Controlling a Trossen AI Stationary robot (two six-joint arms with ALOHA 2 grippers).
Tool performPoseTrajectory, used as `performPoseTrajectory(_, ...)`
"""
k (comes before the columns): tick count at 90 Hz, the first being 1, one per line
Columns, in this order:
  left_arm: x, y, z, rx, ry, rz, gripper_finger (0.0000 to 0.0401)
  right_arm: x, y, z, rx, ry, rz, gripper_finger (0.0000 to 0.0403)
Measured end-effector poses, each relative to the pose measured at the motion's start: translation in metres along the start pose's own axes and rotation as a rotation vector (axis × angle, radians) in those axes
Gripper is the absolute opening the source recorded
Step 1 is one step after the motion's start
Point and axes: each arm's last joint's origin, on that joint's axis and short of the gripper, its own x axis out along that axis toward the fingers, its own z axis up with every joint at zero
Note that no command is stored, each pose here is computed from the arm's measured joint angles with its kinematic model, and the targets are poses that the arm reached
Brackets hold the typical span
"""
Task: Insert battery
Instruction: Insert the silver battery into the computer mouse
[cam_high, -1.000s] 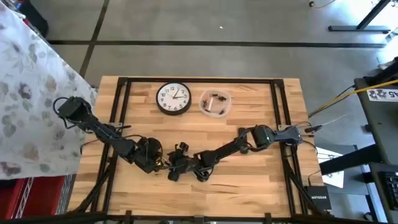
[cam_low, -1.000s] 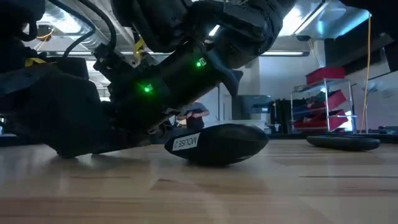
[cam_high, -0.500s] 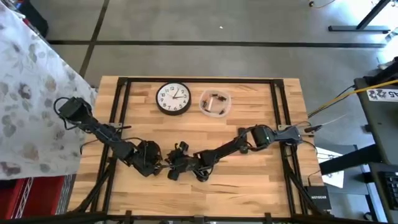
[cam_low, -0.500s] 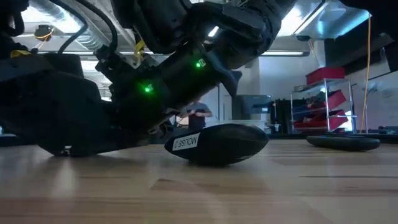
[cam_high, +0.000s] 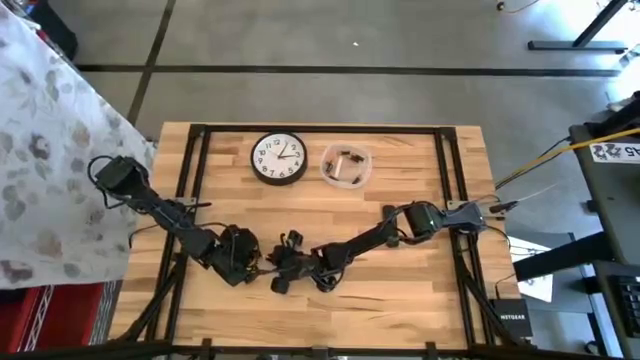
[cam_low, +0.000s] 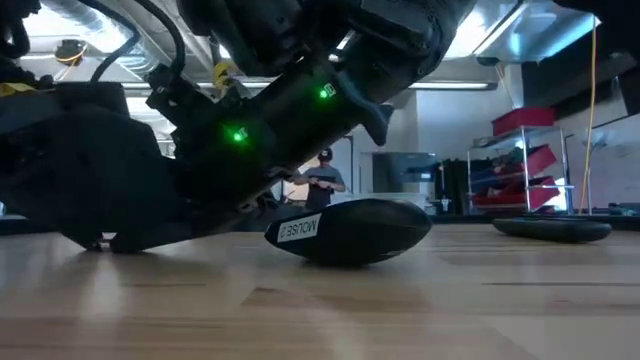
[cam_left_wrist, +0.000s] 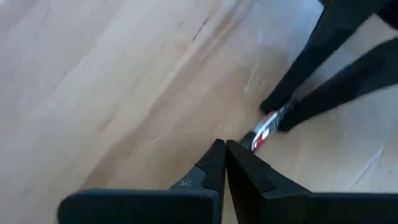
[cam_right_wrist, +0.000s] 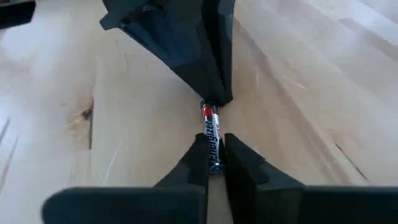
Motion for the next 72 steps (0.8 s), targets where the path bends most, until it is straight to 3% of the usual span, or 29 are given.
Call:
performPoseTrajectory(22,-0.002,0.003,0.001,0.037,-0.014,0.027,0.0,-0.042,0.003,0.02,-0.074,0.124,-0.067,0.0006)
performPoseTrajectory(41,-0.002,-0.003,0.004,0.093,-0.067,-0.018,0.0,-0.113,0.019,0.054,-0.055,0.164,-0.06,0.0005)
performPoseTrajectory(57,-0.003,-0.016,0.015,0.124,-0.175,-0.121,0.0,-0.17,0.028,0.062,0.146,0.361,0.043,0.0005)
performPoseTrajectory(72,0.004,-0.023,0.034,0.168,-0.362,-0.114,0.0,-0.174,0.028,0.035,0.299,0.603,-0.038,0.0005)
